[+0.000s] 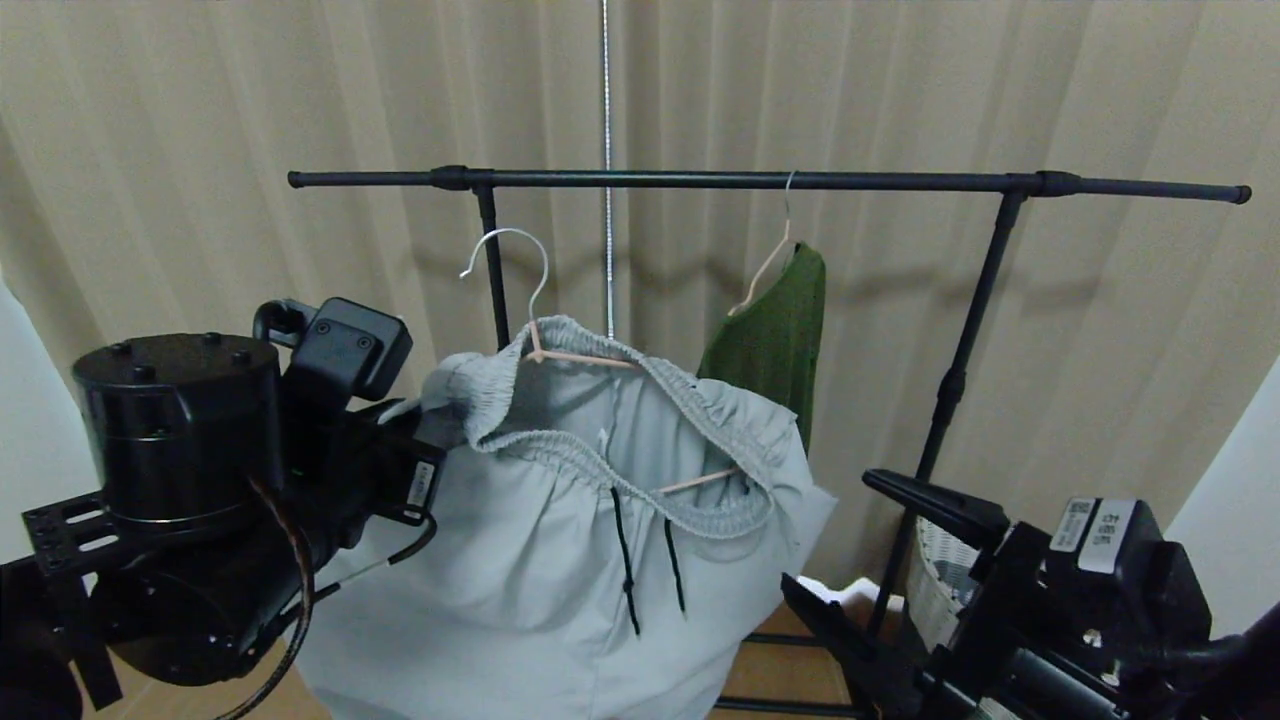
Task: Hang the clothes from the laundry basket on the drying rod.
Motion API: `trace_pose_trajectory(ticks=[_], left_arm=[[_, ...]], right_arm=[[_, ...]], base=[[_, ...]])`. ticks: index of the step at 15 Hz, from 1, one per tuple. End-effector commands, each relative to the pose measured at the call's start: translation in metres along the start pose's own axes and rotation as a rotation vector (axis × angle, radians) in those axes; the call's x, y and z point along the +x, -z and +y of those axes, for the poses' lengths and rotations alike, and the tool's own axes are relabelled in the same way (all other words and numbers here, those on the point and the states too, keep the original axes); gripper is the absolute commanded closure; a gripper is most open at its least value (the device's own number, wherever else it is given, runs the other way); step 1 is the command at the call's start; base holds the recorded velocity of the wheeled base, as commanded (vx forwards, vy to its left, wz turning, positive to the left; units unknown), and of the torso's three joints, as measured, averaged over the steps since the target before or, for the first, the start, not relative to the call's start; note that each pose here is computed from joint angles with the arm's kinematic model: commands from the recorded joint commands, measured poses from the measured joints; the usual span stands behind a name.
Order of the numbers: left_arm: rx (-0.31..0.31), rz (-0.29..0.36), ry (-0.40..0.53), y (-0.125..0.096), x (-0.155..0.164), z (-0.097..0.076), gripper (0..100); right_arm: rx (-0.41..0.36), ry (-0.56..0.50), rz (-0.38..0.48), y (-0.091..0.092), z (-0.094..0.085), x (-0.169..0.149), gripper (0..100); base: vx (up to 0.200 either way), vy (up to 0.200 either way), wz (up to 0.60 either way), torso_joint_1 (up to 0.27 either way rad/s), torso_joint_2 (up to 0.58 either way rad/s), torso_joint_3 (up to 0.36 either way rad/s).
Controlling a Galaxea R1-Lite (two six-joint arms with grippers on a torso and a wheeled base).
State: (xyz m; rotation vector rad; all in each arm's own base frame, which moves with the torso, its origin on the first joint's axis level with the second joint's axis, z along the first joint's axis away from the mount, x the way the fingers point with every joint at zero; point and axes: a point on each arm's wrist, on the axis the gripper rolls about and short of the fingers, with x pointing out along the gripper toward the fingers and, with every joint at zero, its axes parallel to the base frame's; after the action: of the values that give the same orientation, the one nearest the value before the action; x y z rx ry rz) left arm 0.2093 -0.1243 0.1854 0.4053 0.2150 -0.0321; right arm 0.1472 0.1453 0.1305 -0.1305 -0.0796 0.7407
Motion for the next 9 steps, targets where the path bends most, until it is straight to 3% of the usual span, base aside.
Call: trace_pose_trajectory(ticks=[1,3,7,9], left_arm=[[0.018,0.023,0.013,0.004,0.006,-0.007,100],[0.023,0.026,0.019,0.005,0.008,-0.011,100],[0.041,-0.016,0.07,-0.001,0.001,-0.025,100],[0.088,-0.011,0.072,0.002,-0.001,-0.025,100]], right_arm=[[-0.012,0.01,-0.045,-0.006,0.003,0.043,0],[-0.047,0.004,0.004,-0.006,0.003,0.06,0],[-0.123,0.001,0.054,-0.024,0.0,0.092,0],[-0.188,0.044,0.085,-0.033,-0.015,0.113,0]], base=[[0.0,0.0,0.0,0.0,0.0,0.0],[0.0,0.0,0.0,0.0,0.0,0.0],[0.0,0.0,0.0,0.0,0.0,0.0],[0.0,0.0,0.0,0.0,0.0,0.0]])
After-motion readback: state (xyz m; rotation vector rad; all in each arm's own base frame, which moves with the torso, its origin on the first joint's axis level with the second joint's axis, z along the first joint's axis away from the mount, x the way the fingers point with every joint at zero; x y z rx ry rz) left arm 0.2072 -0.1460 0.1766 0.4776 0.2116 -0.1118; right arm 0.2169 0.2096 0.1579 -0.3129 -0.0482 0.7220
